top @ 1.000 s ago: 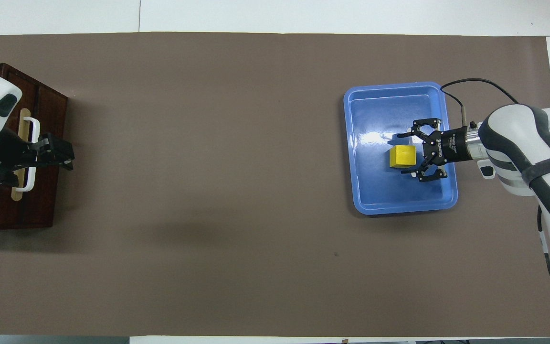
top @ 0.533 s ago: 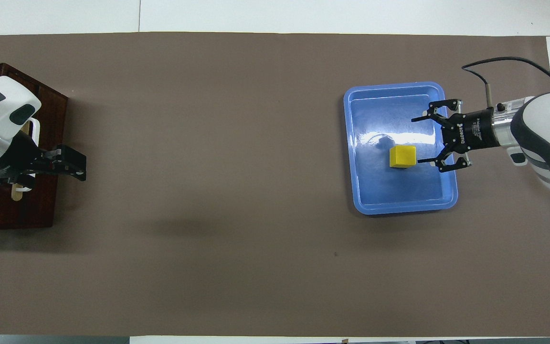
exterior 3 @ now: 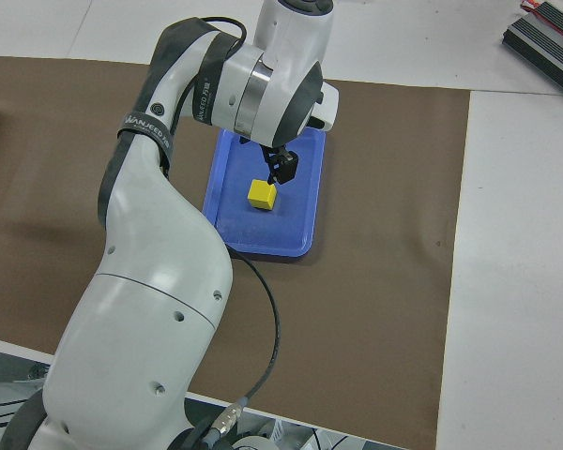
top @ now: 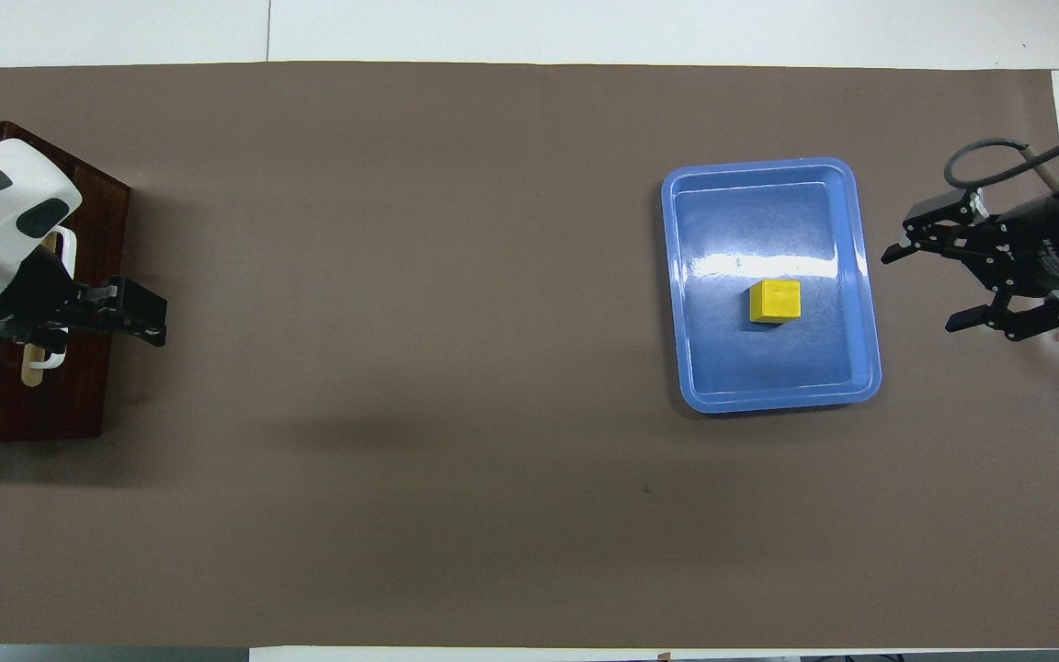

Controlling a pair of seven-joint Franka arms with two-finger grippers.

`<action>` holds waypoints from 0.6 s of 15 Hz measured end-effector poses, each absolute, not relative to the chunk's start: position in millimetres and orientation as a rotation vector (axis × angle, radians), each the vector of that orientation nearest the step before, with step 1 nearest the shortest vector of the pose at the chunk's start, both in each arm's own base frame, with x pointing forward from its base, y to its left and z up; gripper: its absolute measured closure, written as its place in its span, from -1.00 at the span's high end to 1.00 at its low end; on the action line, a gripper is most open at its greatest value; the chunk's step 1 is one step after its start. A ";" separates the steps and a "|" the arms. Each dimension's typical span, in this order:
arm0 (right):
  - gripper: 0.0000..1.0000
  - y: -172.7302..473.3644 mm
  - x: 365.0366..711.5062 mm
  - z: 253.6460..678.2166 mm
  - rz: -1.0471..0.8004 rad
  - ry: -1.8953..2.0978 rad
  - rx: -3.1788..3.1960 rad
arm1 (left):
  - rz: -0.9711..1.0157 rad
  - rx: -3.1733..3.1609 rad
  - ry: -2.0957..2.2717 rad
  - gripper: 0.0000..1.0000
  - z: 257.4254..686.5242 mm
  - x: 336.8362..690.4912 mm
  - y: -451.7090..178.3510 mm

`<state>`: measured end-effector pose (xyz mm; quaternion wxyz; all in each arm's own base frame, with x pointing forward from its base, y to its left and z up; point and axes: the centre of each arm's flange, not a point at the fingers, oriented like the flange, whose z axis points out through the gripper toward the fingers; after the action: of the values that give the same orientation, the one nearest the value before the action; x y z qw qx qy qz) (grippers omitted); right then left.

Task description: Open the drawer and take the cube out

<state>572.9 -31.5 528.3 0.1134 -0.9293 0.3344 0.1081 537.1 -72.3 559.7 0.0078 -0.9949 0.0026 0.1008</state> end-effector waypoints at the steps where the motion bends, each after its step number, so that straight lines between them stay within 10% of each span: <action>1: 1.00 -29.8 569.0 539.5 0.265 0.844 -2.819 | 0.311 -3.111 0.008 1.00 561.0 537.4 -72.3; 9: 1.00 -31.0 533.0 634.3 0.017 -0.074 -3.152 | 0.291 -3.117 0.011 1.00 567.4 539.1 -63.9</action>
<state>533.0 -31.0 634.3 -0.0058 -0.9997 -0.0233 0.0053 539.1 -63.9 567.4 0.0053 -0.9956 0.0034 0.0930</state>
